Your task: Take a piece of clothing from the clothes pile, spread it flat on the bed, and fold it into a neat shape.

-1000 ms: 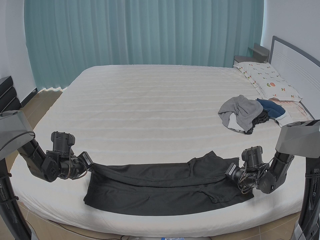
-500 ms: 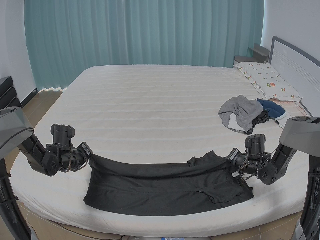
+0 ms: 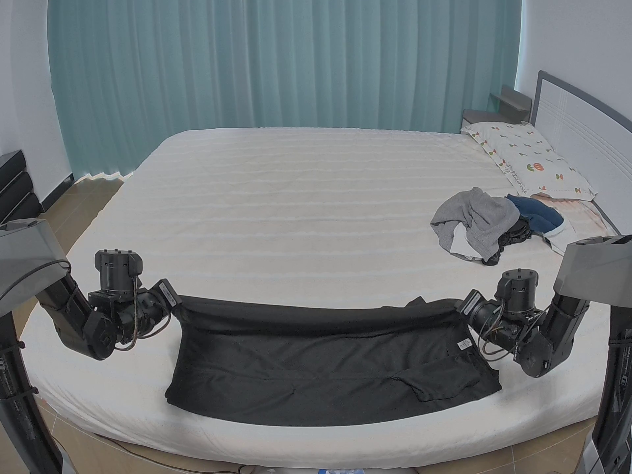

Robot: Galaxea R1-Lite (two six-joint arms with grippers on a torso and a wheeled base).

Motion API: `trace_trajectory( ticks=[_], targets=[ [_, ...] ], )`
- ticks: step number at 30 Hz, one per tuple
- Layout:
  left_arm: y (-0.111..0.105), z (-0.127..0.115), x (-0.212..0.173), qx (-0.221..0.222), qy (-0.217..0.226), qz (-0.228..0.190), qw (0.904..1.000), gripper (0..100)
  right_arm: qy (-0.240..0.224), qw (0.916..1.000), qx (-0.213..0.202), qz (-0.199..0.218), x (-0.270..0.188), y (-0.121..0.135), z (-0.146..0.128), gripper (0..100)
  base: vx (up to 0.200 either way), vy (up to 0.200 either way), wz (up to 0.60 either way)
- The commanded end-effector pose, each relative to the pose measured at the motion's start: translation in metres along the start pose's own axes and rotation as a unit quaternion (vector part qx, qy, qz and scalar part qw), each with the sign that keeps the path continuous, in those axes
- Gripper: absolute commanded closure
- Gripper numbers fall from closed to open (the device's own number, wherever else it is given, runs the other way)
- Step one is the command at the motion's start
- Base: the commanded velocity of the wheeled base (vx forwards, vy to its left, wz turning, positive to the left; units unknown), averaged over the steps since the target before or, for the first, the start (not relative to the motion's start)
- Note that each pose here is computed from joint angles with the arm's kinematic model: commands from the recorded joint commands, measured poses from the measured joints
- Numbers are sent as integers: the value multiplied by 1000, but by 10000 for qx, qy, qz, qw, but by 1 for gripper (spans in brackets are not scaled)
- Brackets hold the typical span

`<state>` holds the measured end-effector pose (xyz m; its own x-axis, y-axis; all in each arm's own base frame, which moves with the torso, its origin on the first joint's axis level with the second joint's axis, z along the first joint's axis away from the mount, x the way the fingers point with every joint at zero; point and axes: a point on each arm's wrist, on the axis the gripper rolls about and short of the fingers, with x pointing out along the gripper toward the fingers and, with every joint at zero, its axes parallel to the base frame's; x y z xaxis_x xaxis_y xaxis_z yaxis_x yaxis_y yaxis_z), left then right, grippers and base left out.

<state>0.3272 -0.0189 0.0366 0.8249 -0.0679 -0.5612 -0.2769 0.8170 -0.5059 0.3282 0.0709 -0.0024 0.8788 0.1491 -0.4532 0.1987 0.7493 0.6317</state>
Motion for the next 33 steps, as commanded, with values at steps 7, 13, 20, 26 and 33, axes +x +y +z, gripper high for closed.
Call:
trace_trajectory(
  ticks=[7,13,20,26,33],
  targets=[
    [29,-33,-8,1017,679,483,9913,100,787,9933,-783,-317,-20,-21,-30,100,0,0,0],
    [35,-44,-5,1196,911,588,9869,100,1050,9865,-1162,-475,-20,-31,-43,100,0,0,0],
    [38,-48,-6,1314,1021,642,9840,100,1087,9853,-1234,-475,-20,-32,-46,100,0,0,0],
    [38,-49,-6,1318,1044,649,9836,100,1105,9850,-1229,-489,-18,-34,-48,100,0,0,0],
    [38,-51,-5,1327,1070,650,9832,0,1057,9858,-1231,-439,-19,-31,-46,0,0,0,0]
  ],
)
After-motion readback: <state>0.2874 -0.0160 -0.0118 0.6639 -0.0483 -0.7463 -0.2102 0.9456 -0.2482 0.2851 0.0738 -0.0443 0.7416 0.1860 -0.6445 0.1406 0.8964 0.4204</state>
